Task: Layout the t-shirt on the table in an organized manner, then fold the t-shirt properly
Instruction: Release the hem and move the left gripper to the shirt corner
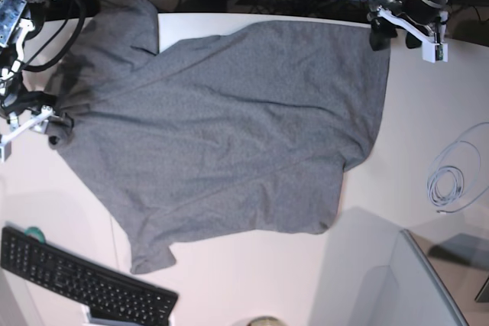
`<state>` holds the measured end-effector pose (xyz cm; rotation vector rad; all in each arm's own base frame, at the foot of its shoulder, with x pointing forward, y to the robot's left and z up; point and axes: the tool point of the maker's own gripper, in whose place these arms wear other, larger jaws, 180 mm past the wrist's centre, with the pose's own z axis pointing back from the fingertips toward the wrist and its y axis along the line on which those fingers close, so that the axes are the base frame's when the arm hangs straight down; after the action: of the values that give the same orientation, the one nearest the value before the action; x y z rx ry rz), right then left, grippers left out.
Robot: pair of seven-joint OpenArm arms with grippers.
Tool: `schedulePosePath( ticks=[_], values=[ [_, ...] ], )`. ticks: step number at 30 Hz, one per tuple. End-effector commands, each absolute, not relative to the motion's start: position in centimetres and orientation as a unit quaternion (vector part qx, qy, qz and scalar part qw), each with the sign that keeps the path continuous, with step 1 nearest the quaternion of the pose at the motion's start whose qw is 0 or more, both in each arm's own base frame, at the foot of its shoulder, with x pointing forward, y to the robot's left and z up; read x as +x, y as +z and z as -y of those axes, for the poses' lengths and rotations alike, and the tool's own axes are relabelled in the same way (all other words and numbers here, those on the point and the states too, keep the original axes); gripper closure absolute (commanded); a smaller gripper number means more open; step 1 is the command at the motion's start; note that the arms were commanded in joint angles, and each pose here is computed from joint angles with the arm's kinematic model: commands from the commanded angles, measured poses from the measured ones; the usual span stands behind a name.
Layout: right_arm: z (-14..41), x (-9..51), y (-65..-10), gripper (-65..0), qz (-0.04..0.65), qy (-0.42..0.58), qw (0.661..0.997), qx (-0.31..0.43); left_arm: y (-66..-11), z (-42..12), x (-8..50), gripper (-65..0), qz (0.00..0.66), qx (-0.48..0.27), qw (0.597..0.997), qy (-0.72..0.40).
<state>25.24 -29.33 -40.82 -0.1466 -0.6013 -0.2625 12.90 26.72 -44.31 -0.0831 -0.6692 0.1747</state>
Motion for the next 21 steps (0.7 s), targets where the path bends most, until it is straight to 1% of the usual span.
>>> schedulePosePath(
  ticks=[1,13,21],
  values=[
    [30.1,26.0,-39.7,-38.0,0.315,-0.129,0.937,-0.081,-44.4,-27.7,12.4,-48.1,0.328,-0.031,0.940,0.095],
    [30.1,25.9,-39.8,-38.0,0.314,-0.130,0.937,-0.081,-45.4,-28.1,13.5,-48.1,0.334,-0.033,0.934,0.124],
    [29.7,25.8,-40.0,-38.0,0.313,-0.132,0.938,-0.076,-47.5,-28.4,14.4,-47.9,0.320,-0.040,0.935,0.146]
  ],
)
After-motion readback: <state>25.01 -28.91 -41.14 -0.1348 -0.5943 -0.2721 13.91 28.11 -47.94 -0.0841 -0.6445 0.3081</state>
